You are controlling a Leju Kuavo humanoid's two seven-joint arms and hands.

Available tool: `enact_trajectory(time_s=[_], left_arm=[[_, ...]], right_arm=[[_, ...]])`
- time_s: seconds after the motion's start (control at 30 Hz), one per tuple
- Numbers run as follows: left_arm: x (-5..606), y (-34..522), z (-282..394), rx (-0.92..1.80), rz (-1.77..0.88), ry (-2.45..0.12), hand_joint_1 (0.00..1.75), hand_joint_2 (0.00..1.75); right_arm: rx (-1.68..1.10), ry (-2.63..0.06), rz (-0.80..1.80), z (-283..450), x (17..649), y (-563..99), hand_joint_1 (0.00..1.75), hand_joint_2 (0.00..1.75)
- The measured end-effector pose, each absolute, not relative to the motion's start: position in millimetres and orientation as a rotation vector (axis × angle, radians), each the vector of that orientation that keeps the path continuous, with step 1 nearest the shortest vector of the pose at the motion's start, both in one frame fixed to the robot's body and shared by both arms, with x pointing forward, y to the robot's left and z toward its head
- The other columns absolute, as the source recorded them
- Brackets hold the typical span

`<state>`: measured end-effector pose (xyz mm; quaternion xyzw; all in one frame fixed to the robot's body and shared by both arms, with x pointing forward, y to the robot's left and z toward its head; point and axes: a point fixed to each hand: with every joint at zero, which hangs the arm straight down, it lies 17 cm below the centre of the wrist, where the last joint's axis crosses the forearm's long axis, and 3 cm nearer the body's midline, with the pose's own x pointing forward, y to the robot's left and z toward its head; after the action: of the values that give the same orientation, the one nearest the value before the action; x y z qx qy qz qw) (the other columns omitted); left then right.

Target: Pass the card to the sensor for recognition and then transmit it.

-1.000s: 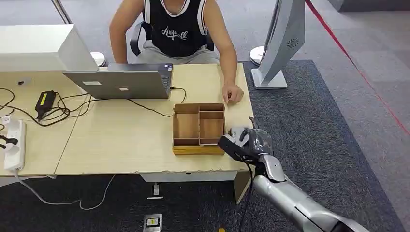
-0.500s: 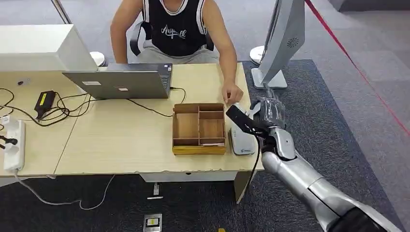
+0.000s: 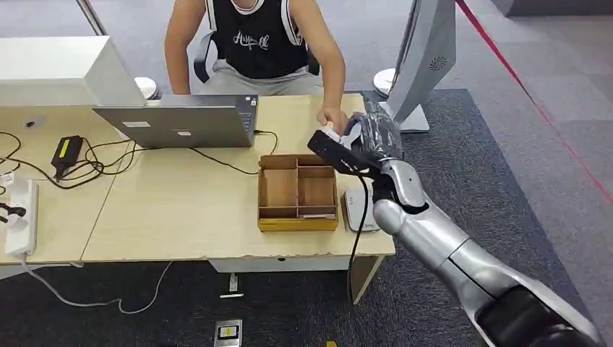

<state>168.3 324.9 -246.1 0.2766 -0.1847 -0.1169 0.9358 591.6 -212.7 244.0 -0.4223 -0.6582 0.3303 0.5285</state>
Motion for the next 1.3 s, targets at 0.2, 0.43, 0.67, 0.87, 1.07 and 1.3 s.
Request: enact_trajectory(time_s=[0.2,0.43,0.67,0.87,1.07,1.3], left_arm=[[178,324,-244,0.568,-0.26,-0.387,0.0,1.75],[178,324,-244,0.57,-0.271,-0.382,0.0,1.75],[178,324,-244,0.57,-0.276,-0.381,0.0,1.75],[175,324,-245,0.569,-0.266,-0.373,0.0,1.75],[173,325,-245,0.57,-0.27,-0.367,0.0,1.75],[172,326,-245,0.571,-0.273,-0.366,0.0,1.75]], right_arm=[[-1.027,-1.555,0.888,259,610,-182,1.75,1.75],[-1.058,-1.523,0.911,268,623,-171,1.75,1.75],[-1.09,-1.471,0.915,263,630,-170,1.75,1.75],[-1.157,-1.41,0.843,262,634,-184,1.75,1.75],[-1.214,-1.342,0.814,254,636,-202,1.75,1.75],[-1.238,-1.297,0.82,246,637,-213,0.0,1.75]])
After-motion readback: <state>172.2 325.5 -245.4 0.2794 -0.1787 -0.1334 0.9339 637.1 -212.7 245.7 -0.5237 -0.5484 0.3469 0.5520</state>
